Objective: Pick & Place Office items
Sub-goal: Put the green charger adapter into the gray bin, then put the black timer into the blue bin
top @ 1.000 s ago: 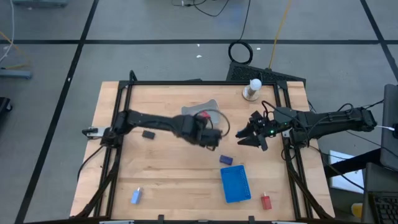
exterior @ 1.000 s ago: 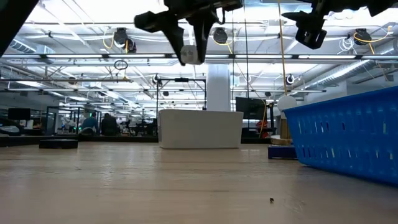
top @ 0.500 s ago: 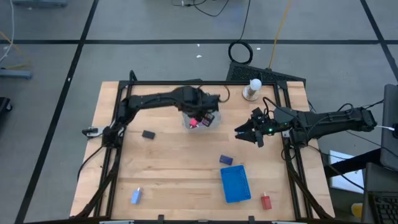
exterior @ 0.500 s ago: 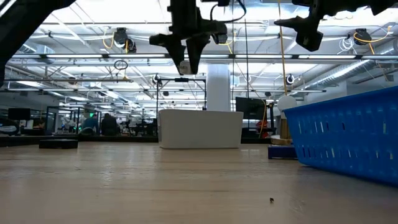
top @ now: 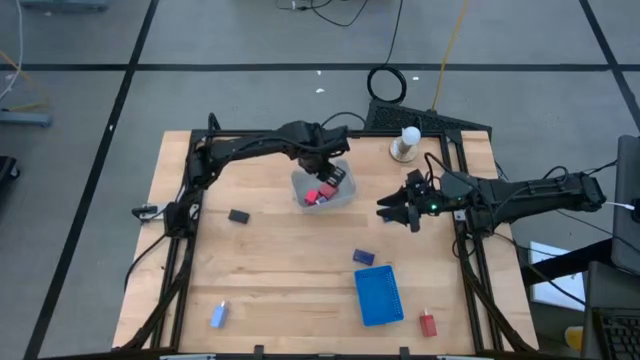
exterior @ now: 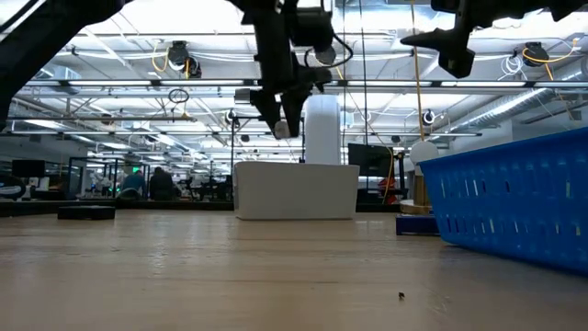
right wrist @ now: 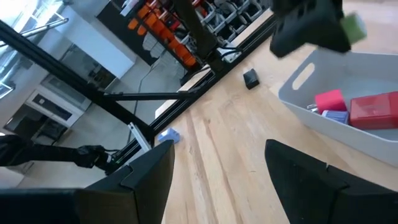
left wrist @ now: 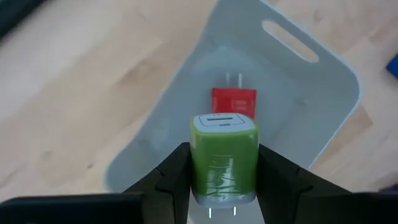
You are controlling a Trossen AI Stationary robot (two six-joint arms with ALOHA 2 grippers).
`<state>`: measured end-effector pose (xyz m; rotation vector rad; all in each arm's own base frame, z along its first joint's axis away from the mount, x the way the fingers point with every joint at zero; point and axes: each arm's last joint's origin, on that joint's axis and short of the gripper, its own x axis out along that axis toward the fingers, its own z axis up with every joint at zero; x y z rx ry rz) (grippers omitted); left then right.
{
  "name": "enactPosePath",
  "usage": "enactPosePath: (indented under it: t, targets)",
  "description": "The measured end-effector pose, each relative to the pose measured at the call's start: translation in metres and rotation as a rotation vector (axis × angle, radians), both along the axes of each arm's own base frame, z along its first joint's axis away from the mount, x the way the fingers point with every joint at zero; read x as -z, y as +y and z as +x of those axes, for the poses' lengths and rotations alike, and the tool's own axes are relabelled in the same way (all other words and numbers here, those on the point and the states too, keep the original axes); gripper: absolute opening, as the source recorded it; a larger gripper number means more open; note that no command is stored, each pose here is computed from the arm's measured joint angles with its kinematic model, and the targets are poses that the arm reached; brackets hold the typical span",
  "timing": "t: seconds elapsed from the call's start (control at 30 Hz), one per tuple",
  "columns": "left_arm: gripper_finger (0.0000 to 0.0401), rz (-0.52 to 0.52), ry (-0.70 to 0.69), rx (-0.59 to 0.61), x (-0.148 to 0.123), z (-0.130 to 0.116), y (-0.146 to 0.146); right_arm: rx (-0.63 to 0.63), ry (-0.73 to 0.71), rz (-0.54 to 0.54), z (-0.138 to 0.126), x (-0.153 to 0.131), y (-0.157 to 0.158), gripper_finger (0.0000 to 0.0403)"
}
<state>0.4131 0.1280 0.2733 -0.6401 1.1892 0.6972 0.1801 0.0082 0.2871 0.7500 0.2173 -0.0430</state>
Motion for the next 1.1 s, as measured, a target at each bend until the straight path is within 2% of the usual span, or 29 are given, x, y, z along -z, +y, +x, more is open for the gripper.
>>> enactPosePath:
  t: [0.23,0.4,0.63,0.8,1.1]
  targets:
    - [0.0136,-0.066,-0.054,0.028,0.038,0.007,-0.001,0.037,0.000,0.008,0.000,0.000,-0.007,0.0242]
    - [0.0136,-0.068,-0.041,0.011,0.053,0.004,0.000,0.056,0.000,0.015,0.000,0.000,-0.010,0.0242]
    - [0.0181,-0.003,-0.018,0.006,0.055,0.003,0.003,0.058,0.000,0.016,0.000,0.000,-0.011,0.0242]
    - [0.0207,0.004,-0.016,0.004,0.055,0.003,0.003,0.058,0.000,0.016,0.000,0.000,-0.011,0.0242]
    - [0.0205,0.001,-0.017,0.007,0.055,0.003,0.003,0.058,0.000,0.016,0.000,0.000,-0.011,0.0242]
